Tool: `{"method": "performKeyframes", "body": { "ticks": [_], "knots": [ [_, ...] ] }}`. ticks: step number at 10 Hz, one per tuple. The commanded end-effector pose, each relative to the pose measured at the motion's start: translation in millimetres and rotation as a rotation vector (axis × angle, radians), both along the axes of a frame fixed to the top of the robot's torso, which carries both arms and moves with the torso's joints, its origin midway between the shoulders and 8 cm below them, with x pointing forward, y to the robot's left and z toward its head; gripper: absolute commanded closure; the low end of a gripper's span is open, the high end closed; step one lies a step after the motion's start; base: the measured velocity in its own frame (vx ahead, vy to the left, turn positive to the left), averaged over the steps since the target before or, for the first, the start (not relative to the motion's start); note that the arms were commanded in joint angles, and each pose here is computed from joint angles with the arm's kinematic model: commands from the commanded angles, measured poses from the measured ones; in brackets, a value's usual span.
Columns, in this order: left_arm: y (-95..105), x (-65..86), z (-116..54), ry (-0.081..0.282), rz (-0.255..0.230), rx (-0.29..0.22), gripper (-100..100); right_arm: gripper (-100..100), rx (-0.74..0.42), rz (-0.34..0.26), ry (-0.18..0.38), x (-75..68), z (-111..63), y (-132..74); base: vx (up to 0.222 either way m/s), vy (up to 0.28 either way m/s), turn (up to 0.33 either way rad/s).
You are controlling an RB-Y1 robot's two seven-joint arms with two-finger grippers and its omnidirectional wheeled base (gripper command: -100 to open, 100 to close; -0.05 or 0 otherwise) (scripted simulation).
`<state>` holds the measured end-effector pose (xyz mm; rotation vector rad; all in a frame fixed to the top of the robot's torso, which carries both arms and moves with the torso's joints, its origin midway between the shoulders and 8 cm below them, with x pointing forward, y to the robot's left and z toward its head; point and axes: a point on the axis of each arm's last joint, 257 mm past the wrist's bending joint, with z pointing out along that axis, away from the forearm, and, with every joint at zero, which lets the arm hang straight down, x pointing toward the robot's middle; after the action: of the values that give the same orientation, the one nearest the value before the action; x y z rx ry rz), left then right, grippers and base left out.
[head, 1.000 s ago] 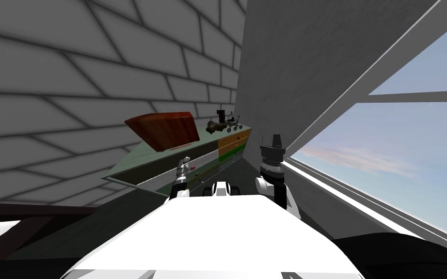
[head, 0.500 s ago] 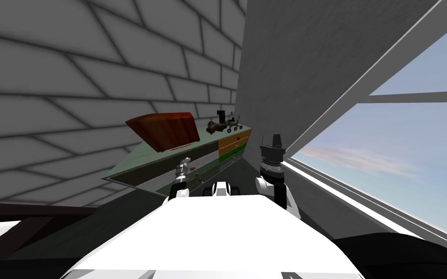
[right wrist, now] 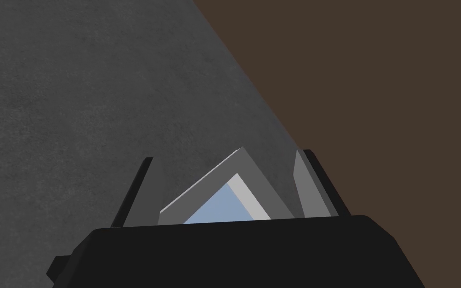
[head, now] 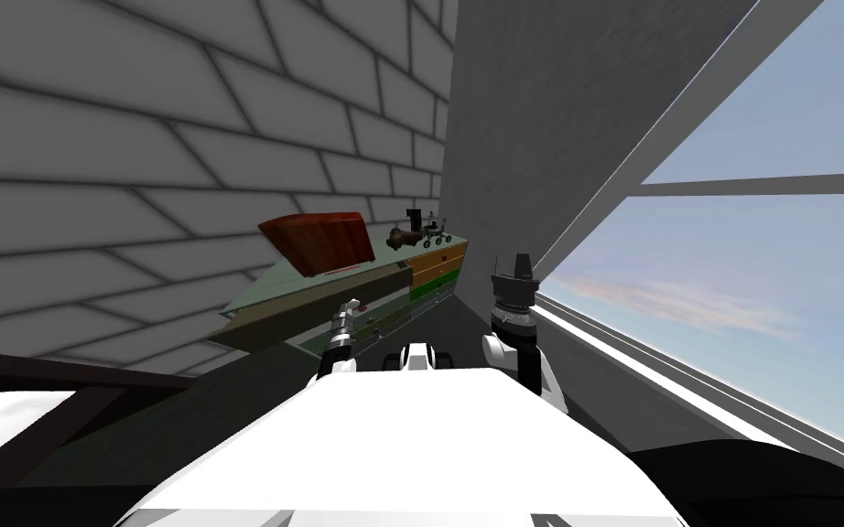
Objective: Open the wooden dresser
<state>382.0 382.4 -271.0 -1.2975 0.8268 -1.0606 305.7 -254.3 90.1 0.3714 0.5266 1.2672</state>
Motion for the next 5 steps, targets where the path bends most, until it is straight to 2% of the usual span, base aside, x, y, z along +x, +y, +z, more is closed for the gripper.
{"method": "performKeyframes", "body": {
  "ticks": [1,3,4,5],
  "knots": [
    [-3.1,-2.3,-1.7,0.007,-0.004,-0.001,100,0,0.0,0.0,0.0,0.0,0.0,0.0,-0.152,-0.121,0.019],
    [-5.5,-4.2,-3.1,0.012,-0.008,-0.002,100,0,0.0,0.0,0.0,0.0,0.0,0.0,-0.17,-0.113,0.012],
    [-2.4,-2.8,1.8,0.0,-0.003,0.003,100,0,0.0,0.0,0.0,0.0,0.0,0.0,-0.084,-0.053,0.009],
    [-4.7,-5.3,-1.6,0.009,-0.006,0.0,100,0,0.0,0.0,0.0,0.0,0.0,0.0,-0.095,-0.079,0.018]
  ]
}}
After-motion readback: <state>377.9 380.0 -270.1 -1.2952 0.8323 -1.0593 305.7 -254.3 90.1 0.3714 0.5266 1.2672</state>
